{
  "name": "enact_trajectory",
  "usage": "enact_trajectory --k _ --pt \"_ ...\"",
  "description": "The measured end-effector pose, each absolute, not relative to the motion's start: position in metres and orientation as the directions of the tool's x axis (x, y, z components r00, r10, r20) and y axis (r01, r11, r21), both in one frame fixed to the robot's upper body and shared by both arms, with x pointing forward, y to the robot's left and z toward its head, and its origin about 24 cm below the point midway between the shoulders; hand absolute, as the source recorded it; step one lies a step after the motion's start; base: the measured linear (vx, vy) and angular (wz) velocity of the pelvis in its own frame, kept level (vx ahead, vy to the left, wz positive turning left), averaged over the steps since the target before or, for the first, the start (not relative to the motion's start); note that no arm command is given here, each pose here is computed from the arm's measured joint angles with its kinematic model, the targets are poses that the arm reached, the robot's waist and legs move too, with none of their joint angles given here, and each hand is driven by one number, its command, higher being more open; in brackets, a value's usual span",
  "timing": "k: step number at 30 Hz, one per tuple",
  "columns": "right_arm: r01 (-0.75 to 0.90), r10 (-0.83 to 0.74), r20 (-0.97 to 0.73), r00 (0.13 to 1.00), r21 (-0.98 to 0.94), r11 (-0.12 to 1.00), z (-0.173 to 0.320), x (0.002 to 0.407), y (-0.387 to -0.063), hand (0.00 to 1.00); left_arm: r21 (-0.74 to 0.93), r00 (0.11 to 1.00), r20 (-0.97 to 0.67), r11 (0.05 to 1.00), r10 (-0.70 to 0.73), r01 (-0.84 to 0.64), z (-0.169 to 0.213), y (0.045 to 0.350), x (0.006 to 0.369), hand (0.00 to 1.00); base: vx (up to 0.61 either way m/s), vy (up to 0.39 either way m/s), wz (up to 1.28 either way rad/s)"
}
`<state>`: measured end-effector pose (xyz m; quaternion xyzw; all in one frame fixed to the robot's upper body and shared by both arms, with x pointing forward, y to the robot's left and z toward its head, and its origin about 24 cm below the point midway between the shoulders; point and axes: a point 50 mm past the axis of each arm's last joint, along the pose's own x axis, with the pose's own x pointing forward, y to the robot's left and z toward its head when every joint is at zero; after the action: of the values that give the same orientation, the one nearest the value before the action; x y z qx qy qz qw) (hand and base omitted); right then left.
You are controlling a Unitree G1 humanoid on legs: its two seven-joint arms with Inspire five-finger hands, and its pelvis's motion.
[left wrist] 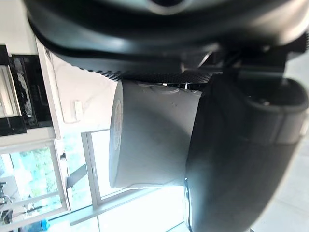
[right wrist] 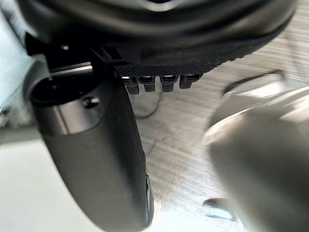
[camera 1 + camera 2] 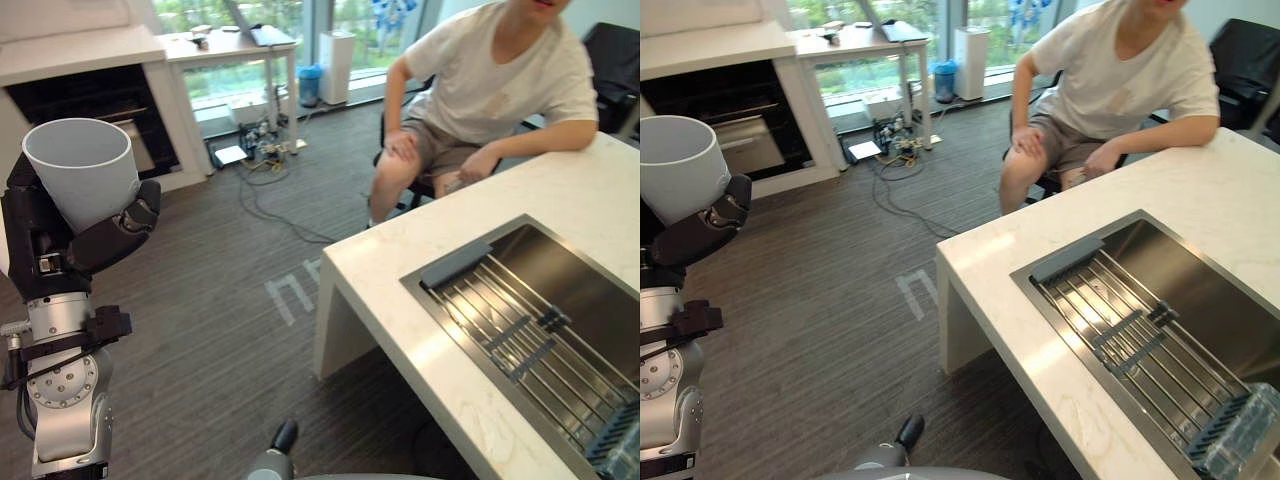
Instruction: Walk over to the sink, pick up the cup, carry it to the dishwasher, place the cup inside the dishwasher, then close the dishwasher door
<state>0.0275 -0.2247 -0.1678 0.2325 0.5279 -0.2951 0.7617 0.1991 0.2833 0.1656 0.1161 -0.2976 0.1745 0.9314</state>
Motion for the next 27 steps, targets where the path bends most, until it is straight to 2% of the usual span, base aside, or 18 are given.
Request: enact_trajectory --k 3,5,8,12,15,21,27 --pt "0.652 -0.173 -0.945 0.279 0.054 0.756 -0.166 0.04 -0.228 1.0 0.095 0.78 0.583 0.935 0.226 -0.342 0.16 0.269 0.203 0.0 -0.23 -0.157 1.56" --pt "0.664 -0.176 -0.954 0.242 0.031 0.747 -0.168 0.033 -0.227 1.0 0.103 0.801 0.571 0.953 0.178 -0.285 0.155 0.257 0.206 0.0 -0.19 -0.049 1.94" --pt "0.751 -0.169 -0.972 0.161 0.01 0.661 -0.17 0.017 -0.229 1.0 0.098 0.806 0.57 0.961 0.159 -0.259 0.153 0.251 0.206 0.0 -0.14 0.064 1.73" --pt "0.757 -0.163 -0.979 0.123 -0.014 0.654 -0.17 0.009 -0.232 1.0 0.091 0.794 0.585 0.96 0.164 -0.265 0.159 0.248 0.205 0.0 0.05 0.082 0.87" --pt "0.728 -0.142 -0.981 0.131 -0.002 0.686 -0.17 0.009 -0.228 1.0 0.107 0.807 0.576 0.967 0.131 -0.233 0.16 0.243 0.206 0.0 0.13 0.102 0.42" --pt "0.673 -0.118 -0.973 0.2 0.049 0.738 -0.17 0.029 -0.219 1.0 0.11 0.833 0.541 0.973 0.112 -0.202 0.154 0.24 0.208 0.0 0.21 0.085 0.41" --pt "0.535 -0.101 -0.953 0.287 0.072 0.842 -0.165 0.05 -0.222 1.0 0.027 0.859 0.494 0.985 0.135 -0.17 0.139 0.232 0.205 0.0 -0.07 0.027 0.25"
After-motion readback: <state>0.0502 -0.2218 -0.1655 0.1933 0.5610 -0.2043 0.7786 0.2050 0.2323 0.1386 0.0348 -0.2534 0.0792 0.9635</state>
